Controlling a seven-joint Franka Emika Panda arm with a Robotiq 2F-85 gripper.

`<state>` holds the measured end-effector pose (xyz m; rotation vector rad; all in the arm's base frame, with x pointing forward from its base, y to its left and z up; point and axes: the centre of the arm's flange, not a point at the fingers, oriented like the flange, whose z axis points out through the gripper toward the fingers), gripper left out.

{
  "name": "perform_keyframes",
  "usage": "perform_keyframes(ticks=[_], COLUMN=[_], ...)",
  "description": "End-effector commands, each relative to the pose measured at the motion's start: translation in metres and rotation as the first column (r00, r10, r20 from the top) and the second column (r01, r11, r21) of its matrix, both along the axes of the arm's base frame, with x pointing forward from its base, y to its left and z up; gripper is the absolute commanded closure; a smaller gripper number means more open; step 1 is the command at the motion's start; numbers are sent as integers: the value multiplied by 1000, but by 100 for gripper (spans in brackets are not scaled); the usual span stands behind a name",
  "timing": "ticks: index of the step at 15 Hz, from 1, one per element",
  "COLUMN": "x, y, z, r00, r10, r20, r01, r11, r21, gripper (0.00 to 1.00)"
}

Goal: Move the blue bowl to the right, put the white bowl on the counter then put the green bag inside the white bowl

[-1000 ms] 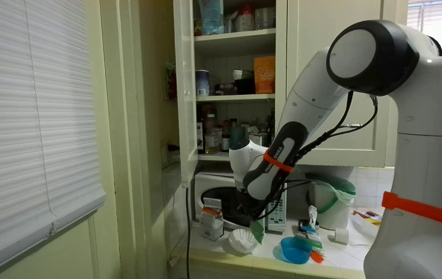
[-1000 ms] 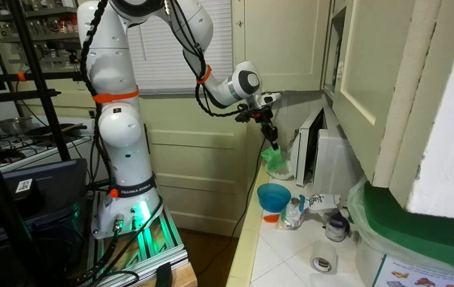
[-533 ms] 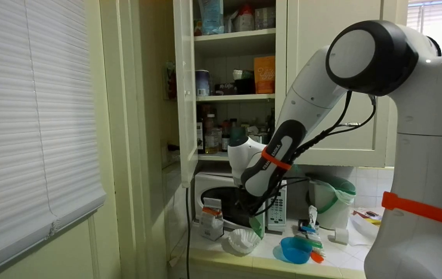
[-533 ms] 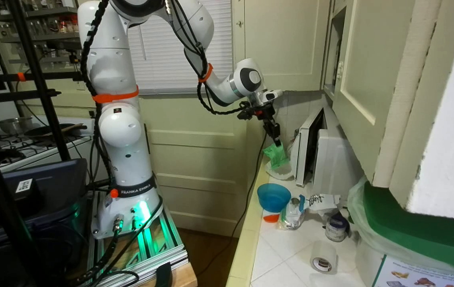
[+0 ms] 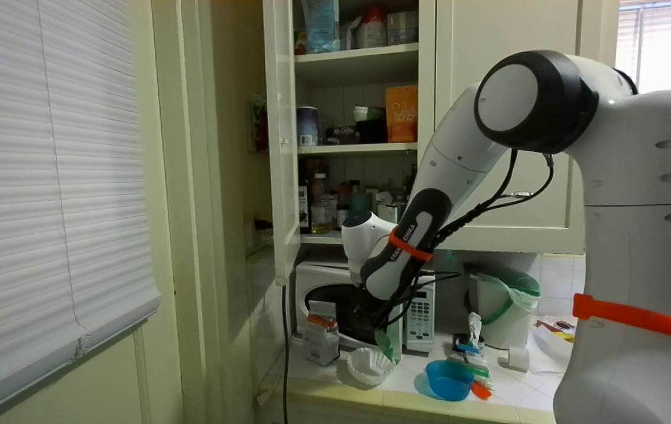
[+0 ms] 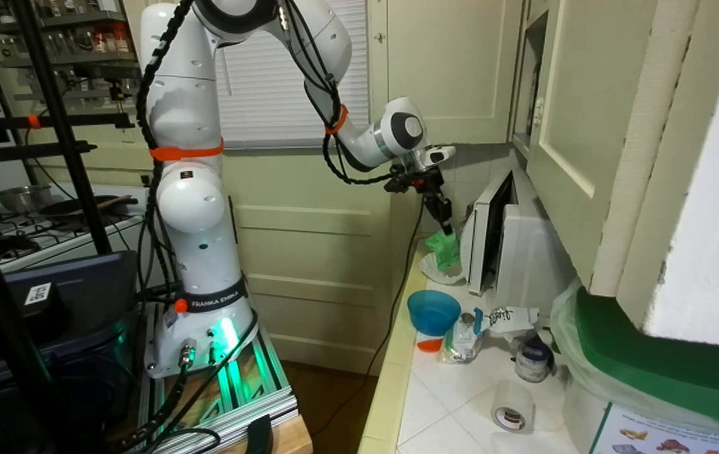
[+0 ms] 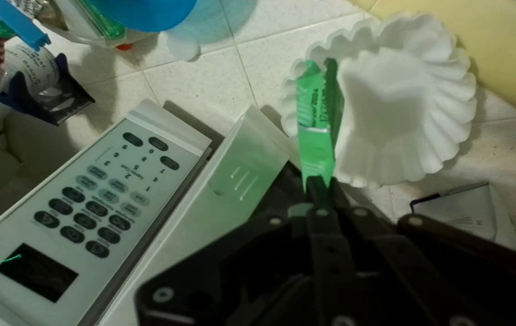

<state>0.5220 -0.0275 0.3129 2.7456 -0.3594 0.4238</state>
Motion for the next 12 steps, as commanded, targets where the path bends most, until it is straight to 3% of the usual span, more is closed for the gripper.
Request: perform_keyframes(ticks=[1,6,7,8,12], x=[20,33,35,37,35], y=[7,18,20,22,29], z=[-23,-46,-51,-53,-57], r00=[1000,999,998,998,996], r10=[3,20,19,22,43], r20=[-9,-47,-53,-63,-76], r01=[-3,-20,-19,-23,-44], r11=[1000,1000,1000,1000,999], r21=[12,-1,-4,-5,-5], gripper=[100,100,74,73,44])
